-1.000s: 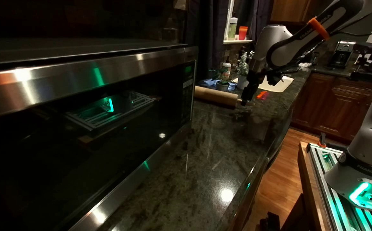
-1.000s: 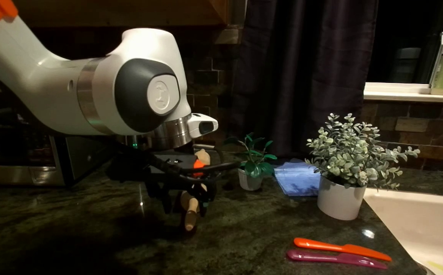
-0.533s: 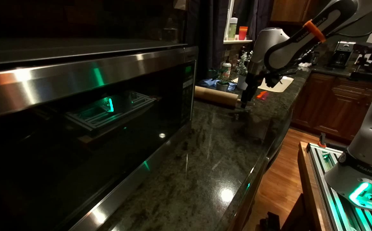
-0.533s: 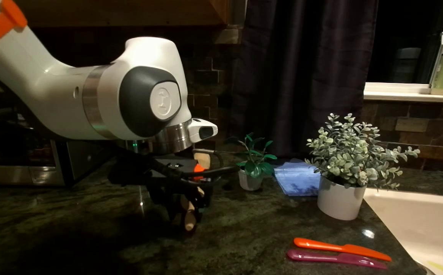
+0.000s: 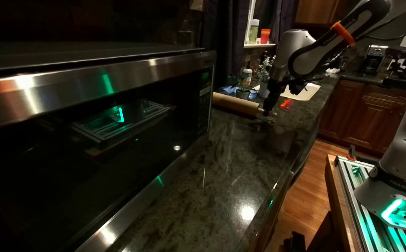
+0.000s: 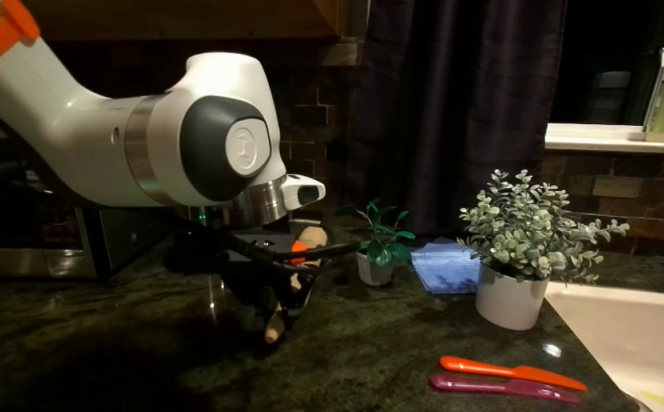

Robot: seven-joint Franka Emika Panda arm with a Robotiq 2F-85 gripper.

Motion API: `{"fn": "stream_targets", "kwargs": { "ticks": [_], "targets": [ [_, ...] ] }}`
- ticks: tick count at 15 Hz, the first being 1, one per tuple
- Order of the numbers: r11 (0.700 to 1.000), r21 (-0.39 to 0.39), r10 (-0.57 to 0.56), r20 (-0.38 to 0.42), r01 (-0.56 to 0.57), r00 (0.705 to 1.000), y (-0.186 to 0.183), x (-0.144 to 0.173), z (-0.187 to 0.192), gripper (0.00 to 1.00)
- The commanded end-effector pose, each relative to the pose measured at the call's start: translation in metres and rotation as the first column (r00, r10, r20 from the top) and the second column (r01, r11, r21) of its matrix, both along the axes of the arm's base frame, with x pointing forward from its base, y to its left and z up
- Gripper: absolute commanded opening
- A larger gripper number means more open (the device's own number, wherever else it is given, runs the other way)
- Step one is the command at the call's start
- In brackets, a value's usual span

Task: Move the rolling pin left and right, then left and right again

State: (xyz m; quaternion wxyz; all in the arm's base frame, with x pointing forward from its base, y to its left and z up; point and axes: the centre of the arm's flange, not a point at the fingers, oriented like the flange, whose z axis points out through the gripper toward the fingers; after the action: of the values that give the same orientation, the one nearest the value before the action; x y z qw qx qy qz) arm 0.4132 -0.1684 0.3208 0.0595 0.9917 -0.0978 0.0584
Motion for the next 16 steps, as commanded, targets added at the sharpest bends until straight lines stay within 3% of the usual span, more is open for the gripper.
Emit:
{"fn": "stream_targets", "kwargs": {
  "ticks": [1,12,16],
  "targets": [
    [1.000,-0.016,0.000,0.003,0.000,1.000,0.001,0.000,0.001,0.07],
    [0.996,0.003,0.093,-0.025,-0.093,0.995,0.046,0.009,0.013,0.07],
    [0.996,0.026,0.083,-0.078,-0.081,0.993,0.059,0.006,0.018,0.07]
  ]
}}
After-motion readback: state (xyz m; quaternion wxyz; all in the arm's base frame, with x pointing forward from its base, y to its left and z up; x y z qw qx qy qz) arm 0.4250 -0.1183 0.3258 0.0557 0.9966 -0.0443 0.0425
